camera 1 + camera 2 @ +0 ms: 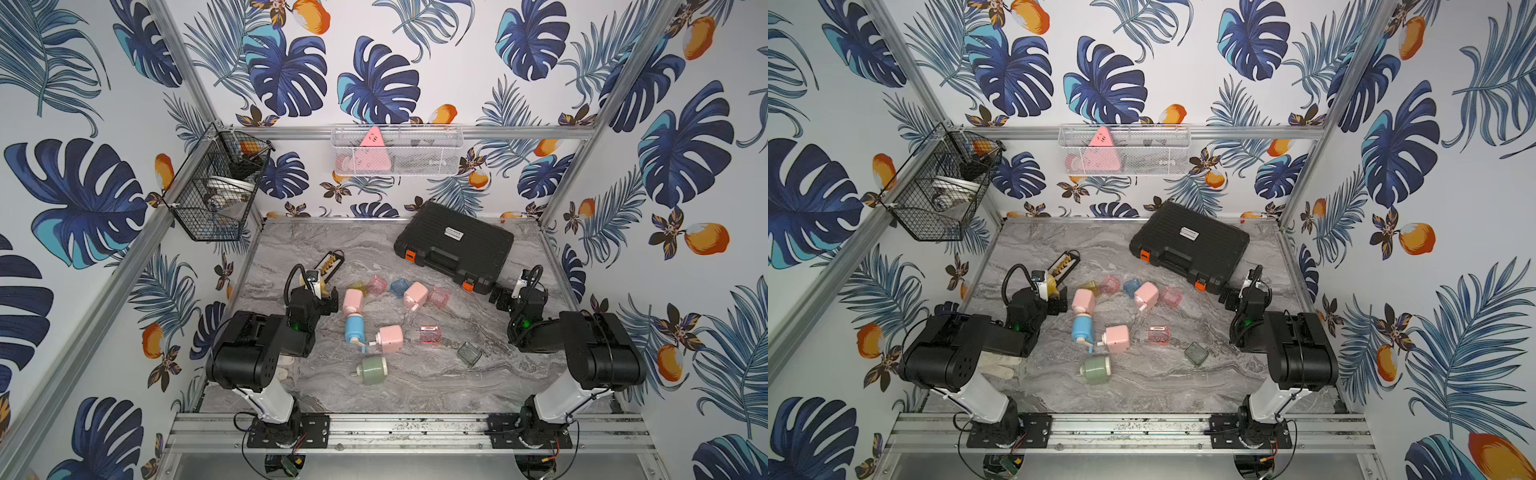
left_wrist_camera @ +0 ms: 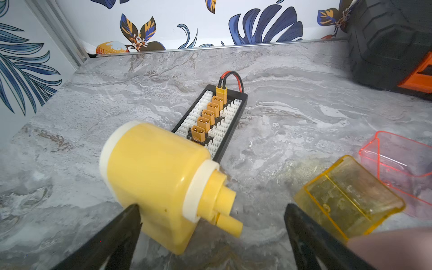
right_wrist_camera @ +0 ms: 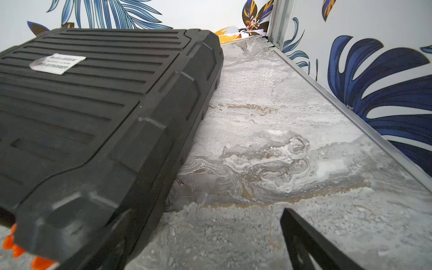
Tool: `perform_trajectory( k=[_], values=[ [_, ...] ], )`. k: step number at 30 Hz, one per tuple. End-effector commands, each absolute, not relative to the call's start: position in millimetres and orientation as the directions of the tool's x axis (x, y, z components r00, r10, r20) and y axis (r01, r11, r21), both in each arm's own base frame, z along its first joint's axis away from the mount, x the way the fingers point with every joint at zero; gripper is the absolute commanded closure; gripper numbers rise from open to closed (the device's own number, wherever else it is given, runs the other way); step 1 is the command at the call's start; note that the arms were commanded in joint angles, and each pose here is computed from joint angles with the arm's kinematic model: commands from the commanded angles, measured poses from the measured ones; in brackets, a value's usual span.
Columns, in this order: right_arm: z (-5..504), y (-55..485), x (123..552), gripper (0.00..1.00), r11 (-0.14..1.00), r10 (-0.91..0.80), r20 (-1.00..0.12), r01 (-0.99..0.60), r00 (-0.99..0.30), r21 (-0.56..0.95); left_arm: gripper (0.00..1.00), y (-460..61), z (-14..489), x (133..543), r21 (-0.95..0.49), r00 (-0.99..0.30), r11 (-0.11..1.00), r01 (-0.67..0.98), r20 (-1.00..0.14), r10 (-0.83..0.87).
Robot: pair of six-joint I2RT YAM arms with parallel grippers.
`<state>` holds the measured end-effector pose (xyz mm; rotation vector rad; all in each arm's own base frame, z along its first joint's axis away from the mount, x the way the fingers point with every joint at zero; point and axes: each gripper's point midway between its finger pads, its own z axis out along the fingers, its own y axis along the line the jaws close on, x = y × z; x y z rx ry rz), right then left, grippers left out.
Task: Put the tray back into the pencil sharpener
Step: Adjust the container at the center of the board.
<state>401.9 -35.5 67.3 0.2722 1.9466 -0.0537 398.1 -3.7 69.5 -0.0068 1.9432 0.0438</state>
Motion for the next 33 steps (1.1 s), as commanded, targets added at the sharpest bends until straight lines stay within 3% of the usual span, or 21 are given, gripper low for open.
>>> perform_trajectory(
  k=[1,22,28,33],
  values=[
    [72,-26,406,0.0,0.981,0.155,-0.923,0.161,-0.353,0.104,0.01,-6,76,401,0.034,-0.341,0.999,-0.012,-0.94,0.028],
    [73,-31,405,0.0,0.978,0.162,-0.925,0.183,-0.344,0.103,0.01,-4,77,400,0.028,-0.336,0.999,-0.02,-0.942,0.019],
    [114,-41,388,0.0,0.963,0.18,-0.951,0.24,-0.252,0.118,0.01,8,107,384,0.02,-0.256,0.996,-0.091,-0.967,-0.004],
    [152,-36,379,0.0,0.947,0.271,-0.939,0.232,-0.213,0.221,0.01,15,137,386,0.001,-0.332,0.986,-0.164,-0.942,-0.054]
  ],
)
